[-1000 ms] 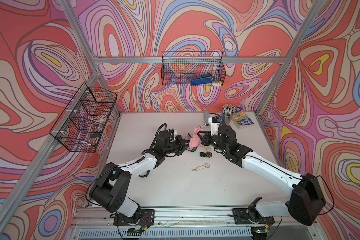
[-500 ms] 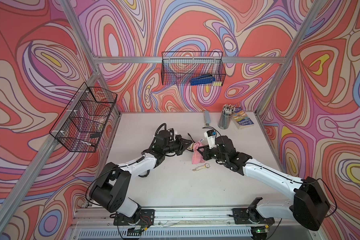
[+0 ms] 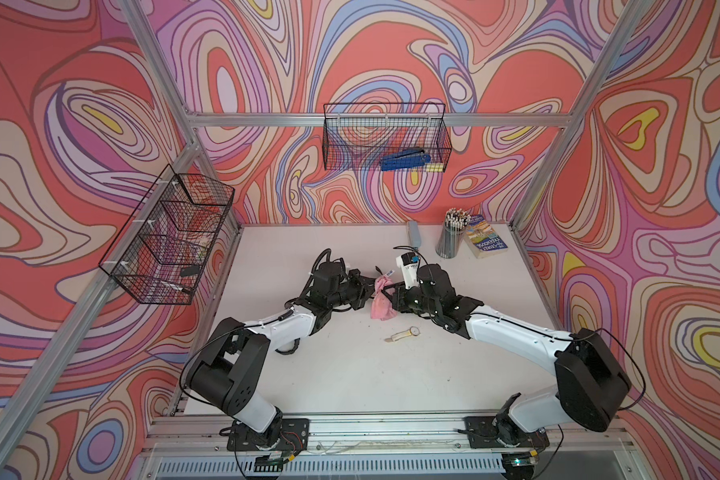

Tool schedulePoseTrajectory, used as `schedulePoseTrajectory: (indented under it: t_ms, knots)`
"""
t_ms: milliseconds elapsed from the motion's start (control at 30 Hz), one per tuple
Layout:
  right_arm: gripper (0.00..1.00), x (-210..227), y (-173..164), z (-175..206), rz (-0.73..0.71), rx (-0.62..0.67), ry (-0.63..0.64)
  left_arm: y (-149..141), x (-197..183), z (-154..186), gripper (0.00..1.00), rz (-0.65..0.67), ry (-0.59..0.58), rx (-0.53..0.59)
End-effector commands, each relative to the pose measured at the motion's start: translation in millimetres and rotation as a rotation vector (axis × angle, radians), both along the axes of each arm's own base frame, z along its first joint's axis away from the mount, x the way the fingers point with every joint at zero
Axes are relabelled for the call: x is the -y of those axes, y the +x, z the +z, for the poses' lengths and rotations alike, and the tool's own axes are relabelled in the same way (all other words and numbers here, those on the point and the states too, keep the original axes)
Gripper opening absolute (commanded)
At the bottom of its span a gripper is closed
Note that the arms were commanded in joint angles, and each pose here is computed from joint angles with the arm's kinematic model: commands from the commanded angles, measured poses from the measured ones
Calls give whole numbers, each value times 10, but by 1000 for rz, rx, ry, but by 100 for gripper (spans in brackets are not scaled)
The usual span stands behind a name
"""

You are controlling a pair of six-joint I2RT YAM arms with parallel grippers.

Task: Wipe the watch dial
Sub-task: Wipe the dirt from the watch dial.

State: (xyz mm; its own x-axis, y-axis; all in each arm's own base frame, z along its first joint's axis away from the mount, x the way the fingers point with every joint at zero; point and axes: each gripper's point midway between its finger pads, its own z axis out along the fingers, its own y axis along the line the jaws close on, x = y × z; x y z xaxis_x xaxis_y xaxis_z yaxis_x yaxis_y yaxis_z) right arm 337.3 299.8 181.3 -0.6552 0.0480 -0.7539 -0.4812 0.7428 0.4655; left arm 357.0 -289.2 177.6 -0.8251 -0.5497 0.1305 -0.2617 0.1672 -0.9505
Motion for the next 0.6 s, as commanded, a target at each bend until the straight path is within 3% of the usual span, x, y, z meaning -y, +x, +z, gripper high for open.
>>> schedulePoseTrajectory:
  t_ms: [0, 233, 567]
  knots:
    - [0, -161, 22, 179, 10, 43, 61, -154, 212, 289, 0, -107, -95, 55]
    - [0, 350, 52, 95, -144, 33, -14, -176, 130, 322, 0, -113, -43, 68]
    - [0, 371, -196, -6, -54, 23, -86, -174, 115, 386, 0, -123, -24, 81]
